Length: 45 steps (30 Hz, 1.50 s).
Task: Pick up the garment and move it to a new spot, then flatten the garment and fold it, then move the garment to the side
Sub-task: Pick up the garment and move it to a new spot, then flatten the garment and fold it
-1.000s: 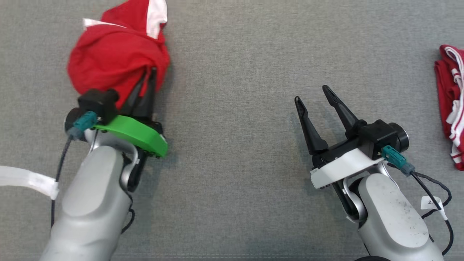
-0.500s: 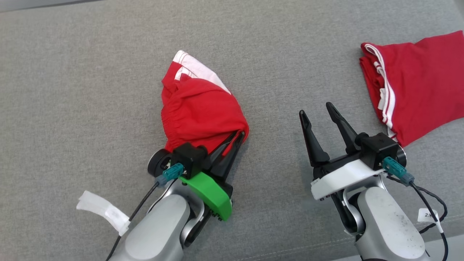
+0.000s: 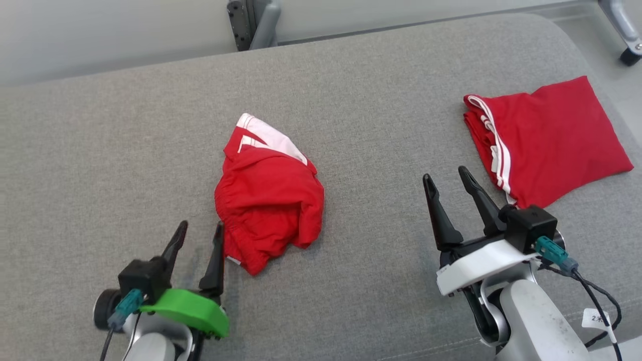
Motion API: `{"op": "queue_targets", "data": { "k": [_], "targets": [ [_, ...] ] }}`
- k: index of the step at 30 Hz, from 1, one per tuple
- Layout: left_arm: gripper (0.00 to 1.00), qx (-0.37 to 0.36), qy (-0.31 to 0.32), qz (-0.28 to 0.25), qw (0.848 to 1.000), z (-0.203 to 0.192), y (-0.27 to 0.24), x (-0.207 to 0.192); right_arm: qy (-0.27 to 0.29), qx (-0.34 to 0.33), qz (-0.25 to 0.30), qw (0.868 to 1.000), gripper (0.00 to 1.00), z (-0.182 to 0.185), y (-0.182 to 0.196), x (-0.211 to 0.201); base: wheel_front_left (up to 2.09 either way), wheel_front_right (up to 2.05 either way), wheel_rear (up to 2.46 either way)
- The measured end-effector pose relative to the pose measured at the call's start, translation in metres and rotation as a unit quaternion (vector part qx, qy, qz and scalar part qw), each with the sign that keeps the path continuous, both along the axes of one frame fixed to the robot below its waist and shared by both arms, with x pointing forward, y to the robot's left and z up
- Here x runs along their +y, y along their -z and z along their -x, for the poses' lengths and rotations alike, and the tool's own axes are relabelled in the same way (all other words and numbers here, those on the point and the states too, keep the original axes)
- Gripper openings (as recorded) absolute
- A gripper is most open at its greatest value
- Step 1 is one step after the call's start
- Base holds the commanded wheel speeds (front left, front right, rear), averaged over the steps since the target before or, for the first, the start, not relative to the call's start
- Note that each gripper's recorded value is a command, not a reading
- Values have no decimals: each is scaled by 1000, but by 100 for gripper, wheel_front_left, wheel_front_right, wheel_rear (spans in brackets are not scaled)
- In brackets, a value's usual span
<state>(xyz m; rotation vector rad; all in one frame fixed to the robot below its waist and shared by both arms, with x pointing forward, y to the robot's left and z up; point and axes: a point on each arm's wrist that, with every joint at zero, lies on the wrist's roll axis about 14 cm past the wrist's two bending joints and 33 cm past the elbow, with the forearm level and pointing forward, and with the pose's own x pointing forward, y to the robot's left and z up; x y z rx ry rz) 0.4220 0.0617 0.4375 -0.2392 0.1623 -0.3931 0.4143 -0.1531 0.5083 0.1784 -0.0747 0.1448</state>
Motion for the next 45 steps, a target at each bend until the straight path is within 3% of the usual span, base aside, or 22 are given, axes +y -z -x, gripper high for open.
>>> {"op": "queue_targets", "data": {
  "k": [14, 29, 40, 45],
  "targets": [
    [100, -25, -163, -48, 985, 41, -14, 106, 8, -6, -13, 1000, 100, 35, -6, -2, 0, 0, 0],
    [100, -15, -191, -43, 980, 57, -9, 124, 2, 17, -13, 1000, 100, 43, 9, 3, 0, 0, 0],
    [100, -7, -179, -21, 984, 47, -6, 111, -142, -10, 8, 990, 100, 10, -11, 95, 0, 0, 0],
    [100, 7, -188, -16, 982, 52, 2, 116, -211, -5, 58, 976, 100, -22, -6, 140, 0, 0, 0]
  ]
}}
